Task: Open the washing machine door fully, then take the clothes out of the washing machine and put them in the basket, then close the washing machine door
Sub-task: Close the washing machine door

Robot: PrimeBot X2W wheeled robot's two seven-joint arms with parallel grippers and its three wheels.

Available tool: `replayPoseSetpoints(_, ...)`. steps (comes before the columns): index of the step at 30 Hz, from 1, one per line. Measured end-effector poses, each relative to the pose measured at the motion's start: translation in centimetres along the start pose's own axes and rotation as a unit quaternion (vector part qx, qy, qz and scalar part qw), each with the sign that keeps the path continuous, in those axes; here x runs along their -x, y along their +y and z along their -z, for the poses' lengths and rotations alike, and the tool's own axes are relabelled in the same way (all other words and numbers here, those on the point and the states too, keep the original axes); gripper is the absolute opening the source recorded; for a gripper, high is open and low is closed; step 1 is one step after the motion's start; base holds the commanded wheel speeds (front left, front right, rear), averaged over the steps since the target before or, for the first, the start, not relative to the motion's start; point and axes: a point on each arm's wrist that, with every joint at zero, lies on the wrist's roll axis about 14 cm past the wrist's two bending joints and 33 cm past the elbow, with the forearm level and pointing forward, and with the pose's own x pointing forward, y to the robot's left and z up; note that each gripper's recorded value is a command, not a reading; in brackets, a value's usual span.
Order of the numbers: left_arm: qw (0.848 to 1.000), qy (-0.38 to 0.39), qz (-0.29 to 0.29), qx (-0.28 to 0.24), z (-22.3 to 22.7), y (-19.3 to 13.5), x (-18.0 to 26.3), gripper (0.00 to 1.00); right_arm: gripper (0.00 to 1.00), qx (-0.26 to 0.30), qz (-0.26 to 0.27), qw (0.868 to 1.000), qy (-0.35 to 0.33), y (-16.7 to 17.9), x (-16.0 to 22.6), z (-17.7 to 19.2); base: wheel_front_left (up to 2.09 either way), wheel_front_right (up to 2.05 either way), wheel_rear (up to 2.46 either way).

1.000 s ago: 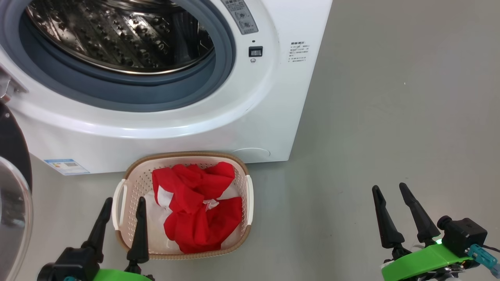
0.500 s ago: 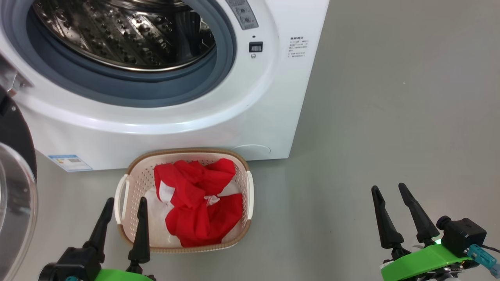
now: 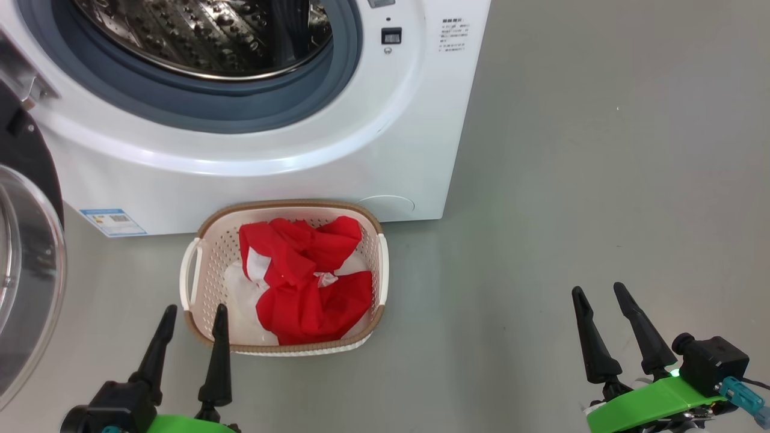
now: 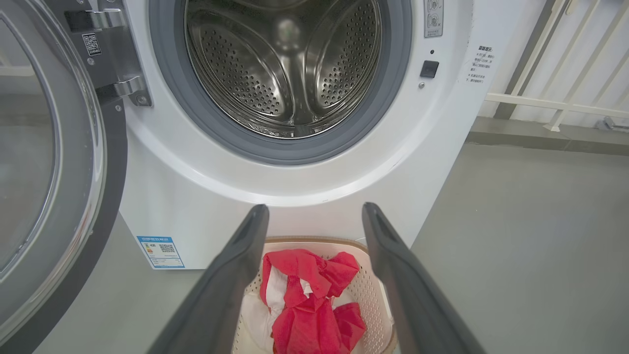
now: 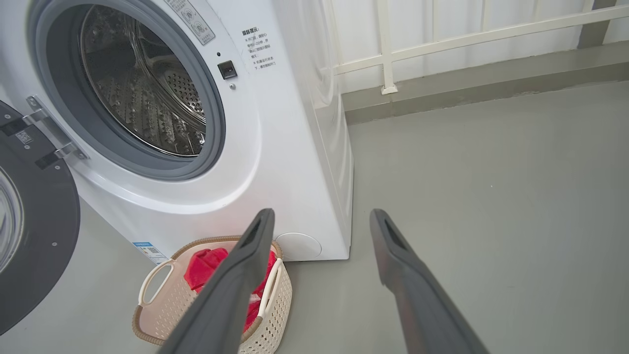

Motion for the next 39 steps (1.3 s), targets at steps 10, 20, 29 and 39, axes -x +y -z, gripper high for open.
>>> replayPoseSetpoints(10,1.000,0.003,-0.002,0.000,0.2,0.1,0.0,1.00,1.00,0.000,0.000,1.000,0.003,0.0,-0.1,0.2,-0.03,0.03,0.00)
replayPoseSetpoints(20,1.000,-0.001,-0.018,0.004,-0.1,0.8,0.6,1.00,1.00,0.000,-0.018,1.000,0.007,1.1,-0.6,0.5,0.00,0.00,0.00)
replayPoseSetpoints(29,0.997,-0.011,-0.076,0.019,-1.0,3.6,2.9,1.00,1.00,0.006,-0.075,0.997,0.026,4.4,-1.9,1.6,0.00,0.00,0.00)
replayPoseSetpoints(39,0.985,-0.013,-0.172,0.030,-1.1,7.8,8.9,1.00,1.00,0.018,-0.168,0.983,0.065,9.9,-2.9,4.2,0.00,0.00,0.00)
